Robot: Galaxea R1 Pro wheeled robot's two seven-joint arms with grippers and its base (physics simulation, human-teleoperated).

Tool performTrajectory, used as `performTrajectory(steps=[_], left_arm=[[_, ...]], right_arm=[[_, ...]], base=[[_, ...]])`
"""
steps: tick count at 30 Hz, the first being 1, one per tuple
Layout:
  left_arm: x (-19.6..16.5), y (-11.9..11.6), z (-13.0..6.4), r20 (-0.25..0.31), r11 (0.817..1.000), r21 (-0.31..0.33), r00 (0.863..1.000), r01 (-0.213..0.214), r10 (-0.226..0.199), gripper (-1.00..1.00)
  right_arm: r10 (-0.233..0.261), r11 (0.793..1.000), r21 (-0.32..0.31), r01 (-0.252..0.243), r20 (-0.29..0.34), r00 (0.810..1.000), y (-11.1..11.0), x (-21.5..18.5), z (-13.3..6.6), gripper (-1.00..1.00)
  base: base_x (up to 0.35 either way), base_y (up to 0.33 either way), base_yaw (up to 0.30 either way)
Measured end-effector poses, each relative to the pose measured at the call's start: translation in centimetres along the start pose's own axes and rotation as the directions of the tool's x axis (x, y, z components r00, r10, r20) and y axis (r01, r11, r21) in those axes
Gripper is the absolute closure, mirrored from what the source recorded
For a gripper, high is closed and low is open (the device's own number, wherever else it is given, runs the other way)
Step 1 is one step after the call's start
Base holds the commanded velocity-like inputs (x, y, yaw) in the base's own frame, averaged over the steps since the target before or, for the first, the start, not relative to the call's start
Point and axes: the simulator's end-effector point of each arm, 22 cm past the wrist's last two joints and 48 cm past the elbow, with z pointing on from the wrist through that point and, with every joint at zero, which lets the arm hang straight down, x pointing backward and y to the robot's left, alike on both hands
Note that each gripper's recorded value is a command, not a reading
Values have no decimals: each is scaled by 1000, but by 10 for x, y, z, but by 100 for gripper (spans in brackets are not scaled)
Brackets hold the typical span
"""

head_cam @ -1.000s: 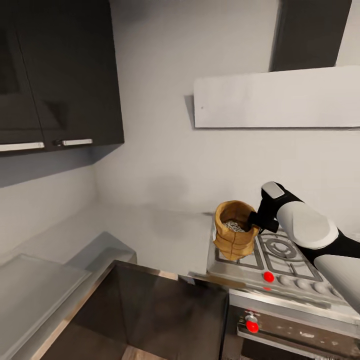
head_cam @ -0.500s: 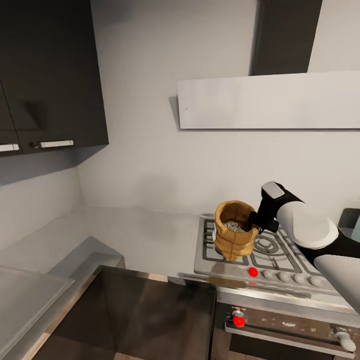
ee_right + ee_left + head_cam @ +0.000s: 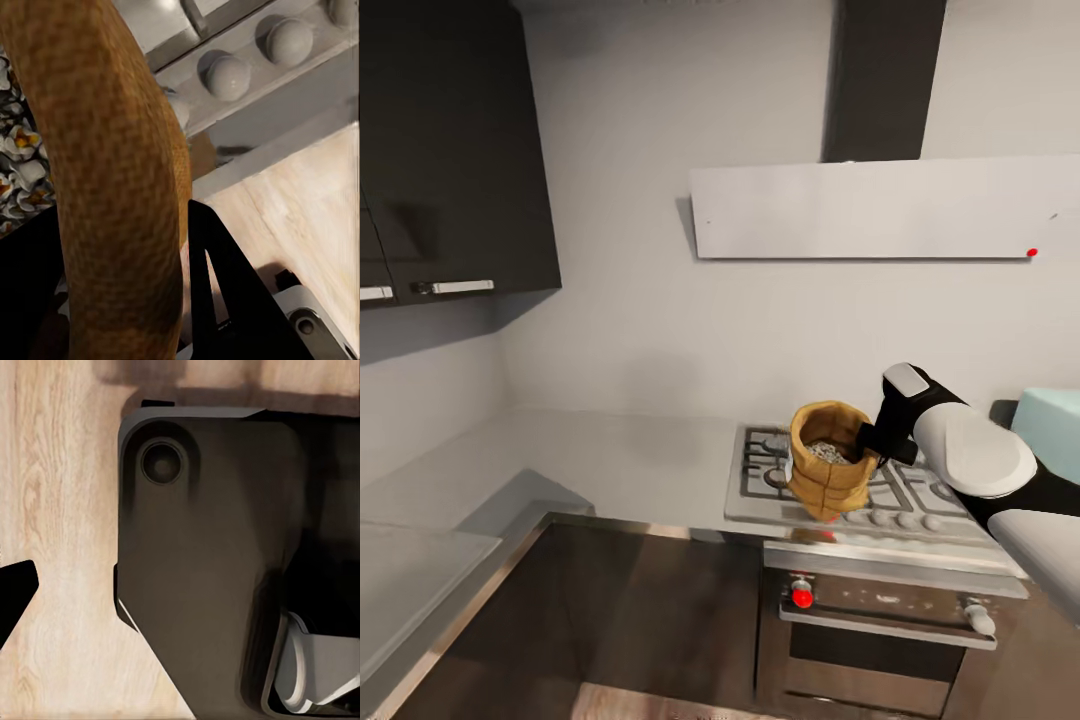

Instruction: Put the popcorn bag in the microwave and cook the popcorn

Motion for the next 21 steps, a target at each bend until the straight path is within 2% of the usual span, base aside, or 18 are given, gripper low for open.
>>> performTrajectory(steps=[7, 21], left_arm=[[0, 0, 0, 0, 1000, 0, 1000, 0, 0, -100], [0, 0, 0, -1, 1000, 0, 1000, 0, 0, -100]], right_arm=[[0, 1000, -1, 0, 0, 1000, 0, 0, 0, 100], [0, 1000, -1, 0, 1, 1000, 0, 0, 0, 100]], base=[[-133, 0, -274], [-17, 0, -275]])
